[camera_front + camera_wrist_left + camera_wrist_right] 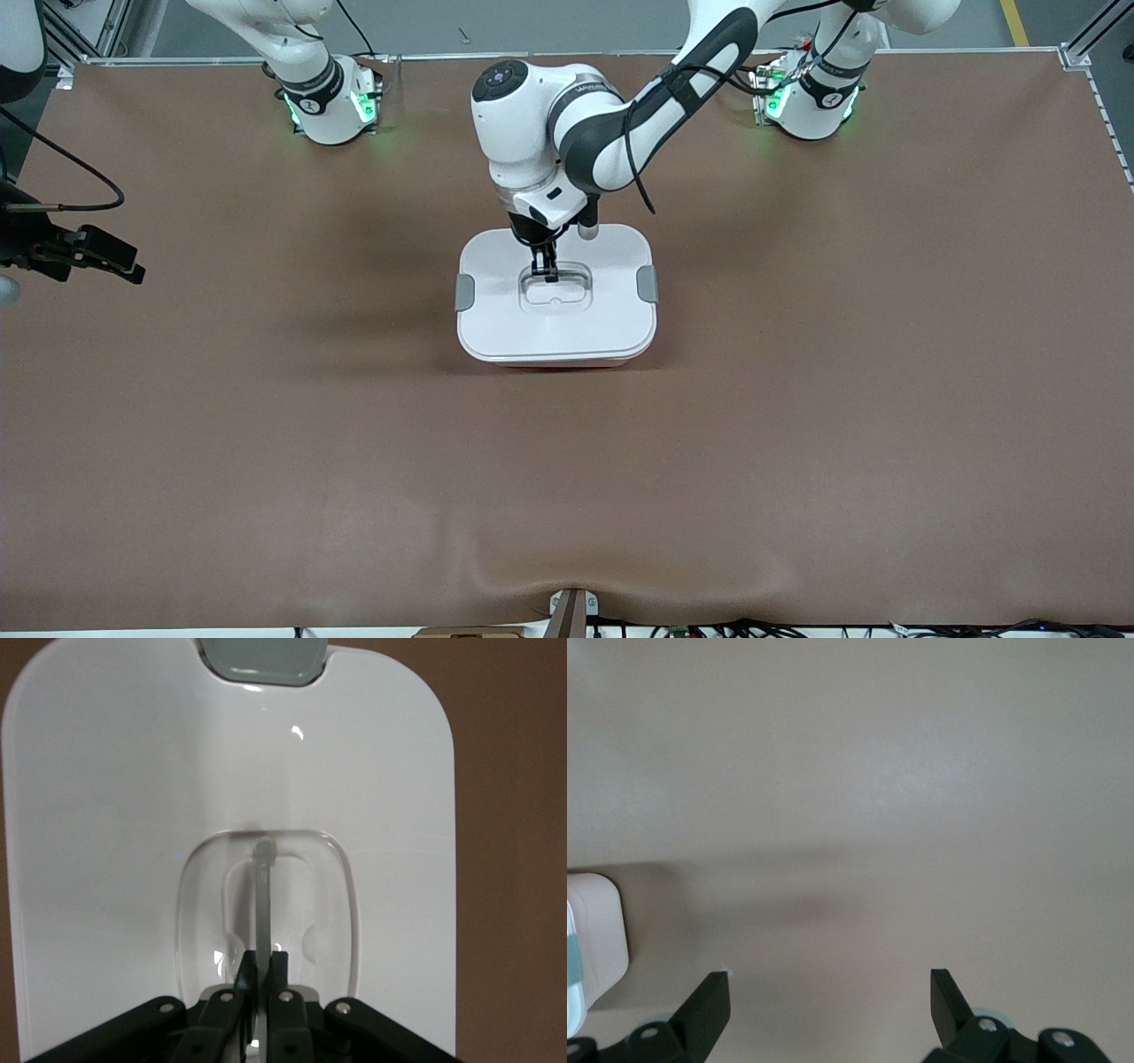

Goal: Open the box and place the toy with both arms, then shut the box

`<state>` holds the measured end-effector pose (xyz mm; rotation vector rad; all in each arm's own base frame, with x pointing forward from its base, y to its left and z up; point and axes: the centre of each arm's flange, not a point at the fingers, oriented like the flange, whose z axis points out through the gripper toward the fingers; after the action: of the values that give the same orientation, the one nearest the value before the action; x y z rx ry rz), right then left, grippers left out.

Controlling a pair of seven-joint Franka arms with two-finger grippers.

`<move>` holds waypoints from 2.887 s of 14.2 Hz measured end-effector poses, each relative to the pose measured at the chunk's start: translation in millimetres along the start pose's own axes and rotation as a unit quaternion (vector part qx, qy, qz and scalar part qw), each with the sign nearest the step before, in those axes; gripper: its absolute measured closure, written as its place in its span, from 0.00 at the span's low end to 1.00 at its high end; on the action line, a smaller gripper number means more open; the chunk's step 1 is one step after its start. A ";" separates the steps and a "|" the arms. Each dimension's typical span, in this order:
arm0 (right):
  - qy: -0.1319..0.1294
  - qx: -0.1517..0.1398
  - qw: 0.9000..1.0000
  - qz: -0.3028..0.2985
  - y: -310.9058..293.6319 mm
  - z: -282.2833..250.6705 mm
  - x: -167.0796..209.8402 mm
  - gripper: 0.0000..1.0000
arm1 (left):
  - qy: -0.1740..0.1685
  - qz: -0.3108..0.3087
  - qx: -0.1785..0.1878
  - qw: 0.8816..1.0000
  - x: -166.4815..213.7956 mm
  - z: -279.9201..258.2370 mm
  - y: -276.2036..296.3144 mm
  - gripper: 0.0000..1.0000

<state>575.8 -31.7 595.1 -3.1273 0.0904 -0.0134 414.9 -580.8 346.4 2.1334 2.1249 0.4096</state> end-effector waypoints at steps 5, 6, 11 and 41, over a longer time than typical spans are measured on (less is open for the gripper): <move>0.001 0.000 1.000 0.002 2.3 -0.3 0.1 0.00 | 0.009 0.004 0.004 1.000 3.8 7.4 -1.1 0.91; 0.001 0.000 1.000 0.002 2.2 -0.4 0.1 0.00 | 0.009 0.006 0.004 1.000 4.1 7.3 -0.6 0.90; 0.001 0.001 1.000 0.002 2.3 -0.6 0.2 0.00 | 0.013 0.016 0.024 0.999 21.3 -31.1 15.7 0.42; 0.017 0.003 1.000 -0.008 9.8 -22.1 -0.8 0.00 | -0.126 0.684 0.088 0.713 607.6 -185.6 205.9 0.00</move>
<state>574.3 -41.7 617.1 -3.1227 0.0656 -0.0672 558.3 -2.9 649.0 3.1990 0.0757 -0.0611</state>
